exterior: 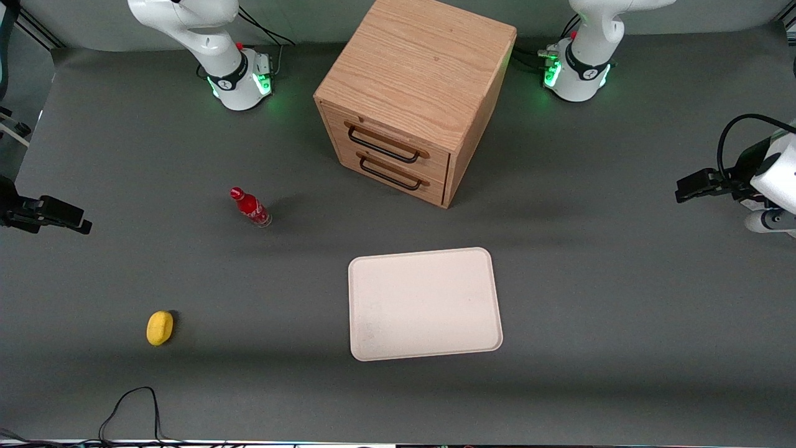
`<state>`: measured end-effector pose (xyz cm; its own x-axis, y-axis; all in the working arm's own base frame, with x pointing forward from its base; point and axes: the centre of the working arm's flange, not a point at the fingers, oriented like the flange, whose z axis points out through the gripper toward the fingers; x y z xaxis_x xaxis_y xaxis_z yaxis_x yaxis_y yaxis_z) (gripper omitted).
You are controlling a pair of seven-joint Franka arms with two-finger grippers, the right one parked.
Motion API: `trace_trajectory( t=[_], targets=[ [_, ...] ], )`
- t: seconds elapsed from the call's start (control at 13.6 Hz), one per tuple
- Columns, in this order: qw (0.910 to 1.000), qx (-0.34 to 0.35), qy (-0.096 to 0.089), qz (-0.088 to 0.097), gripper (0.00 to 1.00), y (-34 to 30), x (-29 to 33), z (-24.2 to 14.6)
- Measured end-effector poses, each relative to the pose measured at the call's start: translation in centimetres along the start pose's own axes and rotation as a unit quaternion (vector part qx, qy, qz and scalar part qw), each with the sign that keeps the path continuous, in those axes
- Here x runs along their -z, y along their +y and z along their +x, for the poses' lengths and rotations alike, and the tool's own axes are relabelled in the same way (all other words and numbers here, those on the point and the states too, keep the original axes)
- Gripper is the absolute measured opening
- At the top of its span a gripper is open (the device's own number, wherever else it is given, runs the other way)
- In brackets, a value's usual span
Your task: Place red cookie box on tray
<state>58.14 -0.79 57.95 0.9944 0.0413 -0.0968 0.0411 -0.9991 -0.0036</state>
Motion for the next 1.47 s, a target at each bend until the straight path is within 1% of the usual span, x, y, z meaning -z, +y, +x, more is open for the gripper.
trace_trajectory(
  t=[0.44, 0.59, 0.73, 0.95, 1.17, 1.32, 1.47],
  targets=[
    [1.0000, 0.000, -0.001, 0.000, 1.00, 0.0, 0.0, 0.0],
    [1.0000, 0.003, -0.006, 0.000, 1.00, -0.4, -0.1, -0.1],
    [0.9997, 0.020, -0.013, 0.001, 1.00, -2.3, -0.2, -0.2],
    [0.9969, 0.076, -0.020, 0.001, 1.00, -10.0, -0.5, -0.7],
    [0.9942, 0.104, -0.029, 0.001, 1.00, -20.9, -1.8, -2.3],
    [0.9896, 0.141, -0.026, -0.001, 1.00, -28.8, -3.3, -3.9],
    [0.9822, 0.186, -0.024, 0.002, 1.00, -35.8, -5.5, -5.7]
  ],
)
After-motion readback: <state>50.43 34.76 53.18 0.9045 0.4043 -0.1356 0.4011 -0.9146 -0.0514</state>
